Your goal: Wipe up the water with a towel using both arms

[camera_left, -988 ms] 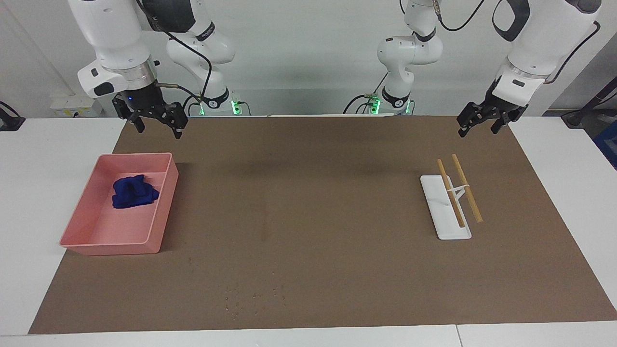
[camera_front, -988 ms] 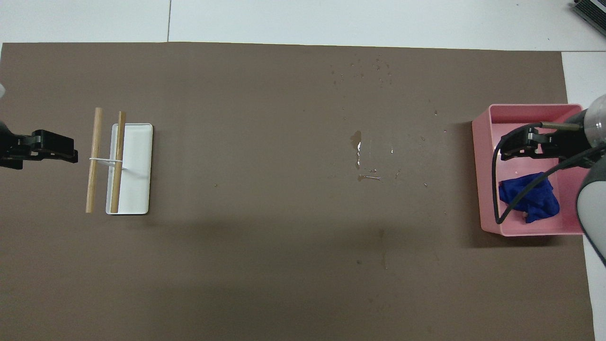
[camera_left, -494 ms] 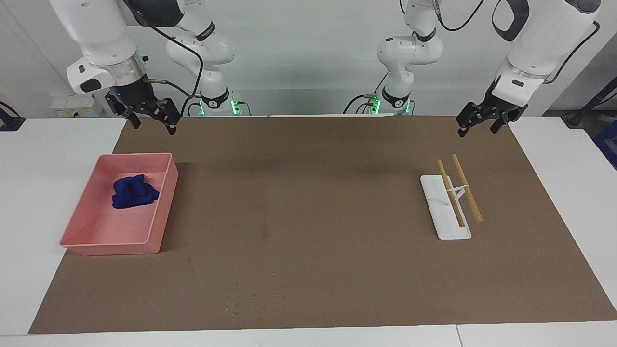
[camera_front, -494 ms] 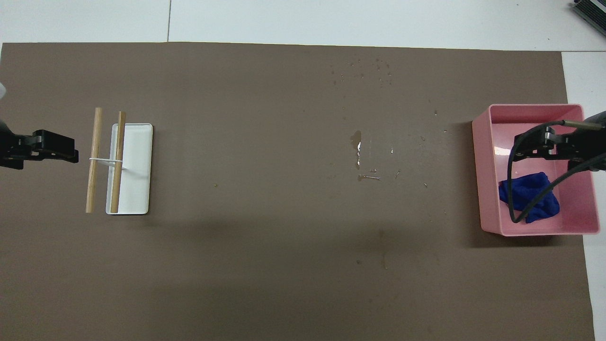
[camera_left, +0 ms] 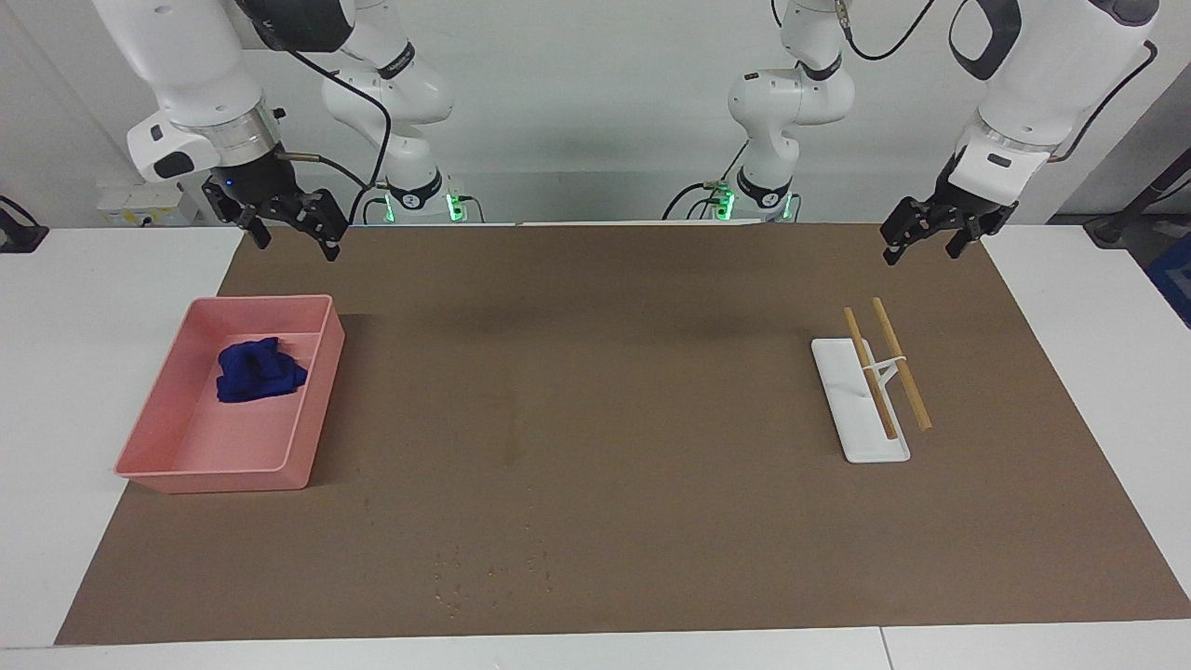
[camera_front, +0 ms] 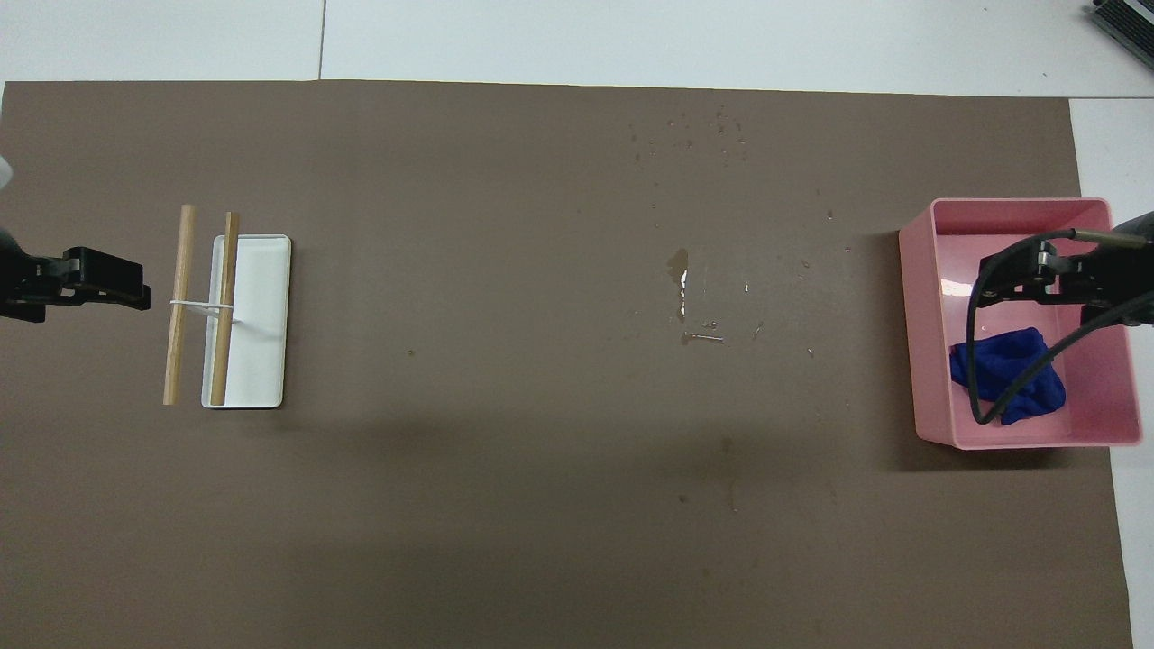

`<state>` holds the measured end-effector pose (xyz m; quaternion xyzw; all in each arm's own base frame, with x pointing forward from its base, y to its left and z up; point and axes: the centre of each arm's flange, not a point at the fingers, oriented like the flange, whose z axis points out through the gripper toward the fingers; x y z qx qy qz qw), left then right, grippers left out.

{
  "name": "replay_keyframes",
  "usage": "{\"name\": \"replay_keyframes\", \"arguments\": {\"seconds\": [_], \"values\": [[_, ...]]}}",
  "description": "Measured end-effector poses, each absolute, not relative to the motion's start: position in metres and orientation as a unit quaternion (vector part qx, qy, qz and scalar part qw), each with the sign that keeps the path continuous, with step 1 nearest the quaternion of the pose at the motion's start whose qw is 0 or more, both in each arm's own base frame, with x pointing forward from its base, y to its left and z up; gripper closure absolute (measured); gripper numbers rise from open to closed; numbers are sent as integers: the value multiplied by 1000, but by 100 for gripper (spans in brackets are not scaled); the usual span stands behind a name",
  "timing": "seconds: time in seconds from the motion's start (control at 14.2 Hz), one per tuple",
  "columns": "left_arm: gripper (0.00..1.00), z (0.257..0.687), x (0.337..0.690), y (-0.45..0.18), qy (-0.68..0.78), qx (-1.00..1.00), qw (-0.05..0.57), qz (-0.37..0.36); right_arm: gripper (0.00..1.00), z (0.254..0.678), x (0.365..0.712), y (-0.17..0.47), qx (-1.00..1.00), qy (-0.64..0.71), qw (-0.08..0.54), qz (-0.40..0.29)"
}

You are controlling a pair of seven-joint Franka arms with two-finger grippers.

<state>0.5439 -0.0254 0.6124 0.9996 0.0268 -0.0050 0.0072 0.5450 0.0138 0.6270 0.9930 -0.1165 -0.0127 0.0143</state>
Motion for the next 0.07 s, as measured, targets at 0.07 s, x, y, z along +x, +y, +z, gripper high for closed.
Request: {"name": "replay_keyframes", "arguments": {"seconds": [0.07], "values": [[0,612,544,-25,27,1000,7,-5,0,626,545,14,993,-116,14,-13]]}}
